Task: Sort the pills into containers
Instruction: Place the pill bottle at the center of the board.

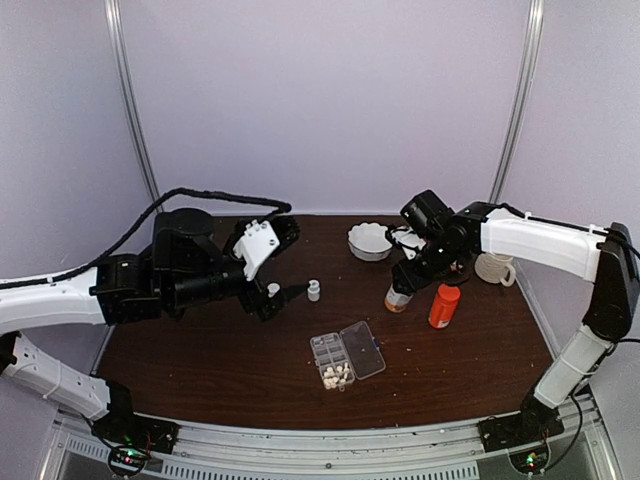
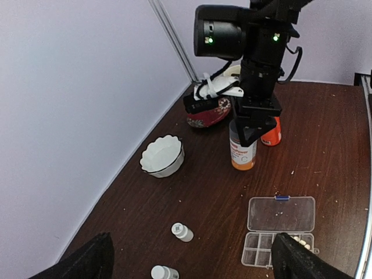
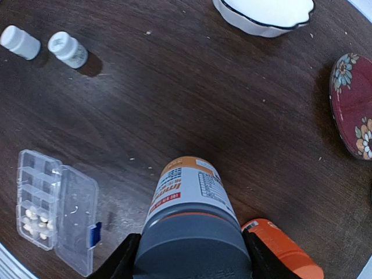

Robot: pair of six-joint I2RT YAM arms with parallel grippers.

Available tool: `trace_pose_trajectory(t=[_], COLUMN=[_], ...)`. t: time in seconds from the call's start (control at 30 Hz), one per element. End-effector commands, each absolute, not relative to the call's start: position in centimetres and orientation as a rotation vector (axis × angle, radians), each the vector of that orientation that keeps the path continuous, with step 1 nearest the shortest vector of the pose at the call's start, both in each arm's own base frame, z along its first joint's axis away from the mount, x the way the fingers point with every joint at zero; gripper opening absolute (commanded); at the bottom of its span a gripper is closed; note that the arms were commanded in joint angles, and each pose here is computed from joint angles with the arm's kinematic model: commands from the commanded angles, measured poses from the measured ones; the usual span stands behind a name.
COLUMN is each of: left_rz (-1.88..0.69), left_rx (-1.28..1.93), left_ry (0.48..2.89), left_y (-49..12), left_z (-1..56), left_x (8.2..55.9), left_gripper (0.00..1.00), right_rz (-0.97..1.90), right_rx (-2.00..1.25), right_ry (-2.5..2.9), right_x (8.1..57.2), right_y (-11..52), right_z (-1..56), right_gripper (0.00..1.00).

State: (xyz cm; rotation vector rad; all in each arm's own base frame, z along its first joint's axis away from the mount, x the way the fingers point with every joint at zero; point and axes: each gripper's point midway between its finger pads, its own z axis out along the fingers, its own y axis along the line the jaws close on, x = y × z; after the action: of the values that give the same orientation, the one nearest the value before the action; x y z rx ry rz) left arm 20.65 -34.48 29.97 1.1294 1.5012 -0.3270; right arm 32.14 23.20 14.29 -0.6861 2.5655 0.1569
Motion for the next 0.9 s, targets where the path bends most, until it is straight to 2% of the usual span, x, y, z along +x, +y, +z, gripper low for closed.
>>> trace_pose_trajectory(t=[0.0, 0.1, 0.27, 0.43, 0.47, 0.5, 0.53, 0.73, 0.87], left_rz=[-0.367, -0.356, -0.286, -0.244, -0.246, -0.251, -0.253, -0.303, -0.317], left_rx=[0.994, 1.003, 0.983, 0.984, 0.987, 0.987, 0.983, 0.708, 0.634], left_ry=[1.574, 1.586, 1.633, 1.717, 1.739, 1.745, 1.750, 1.964, 1.989], left_y=[-34.0, -33.8, -33.2, -33.2, -33.4, -33.5, -33.4, -29.5, -28.3], left_z=[32.2, 32.0, 31.1, 29.6, 29.0, 28.9, 28.9, 27.5, 27.1], left_x=[21.5, 21.5, 22.3, 23.2, 23.4, 23.4, 23.6, 27.5, 28.3], left_gripper=[0.98, 0.97, 0.98, 0.98, 0.98, 0.98, 0.98, 0.98, 0.98], right_rz=[0.067, -0.021, -0.067, -0.078, -0.078, -0.082, -0.087, -0.150, -0.158], right_rx=[-0.681, -0.652, -0.629, -0.624, -0.621, -0.618, -0.612, -0.609, -0.599], right_ry=[2.557, 2.601, 2.605, 2.621, 2.619, 2.613, 2.603, 2.492, 2.326], right_x=[35.3, 36.8, 37.8, 38.1, 38.2, 38.3, 38.4, 38.9, 38.2], right_y=[21.5, 19.9, 18.7, 18.3, 18.3, 18.2, 18.2, 17.4, 17.9], right_z=[14.6, 13.4, 12.6, 12.1, 12.2, 12.4, 12.8, 17.0, 22.0], right_gripper=[0.26, 0.30, 0.50, 0.55, 0.79, 0.91, 0.98, 1.00, 1.00])
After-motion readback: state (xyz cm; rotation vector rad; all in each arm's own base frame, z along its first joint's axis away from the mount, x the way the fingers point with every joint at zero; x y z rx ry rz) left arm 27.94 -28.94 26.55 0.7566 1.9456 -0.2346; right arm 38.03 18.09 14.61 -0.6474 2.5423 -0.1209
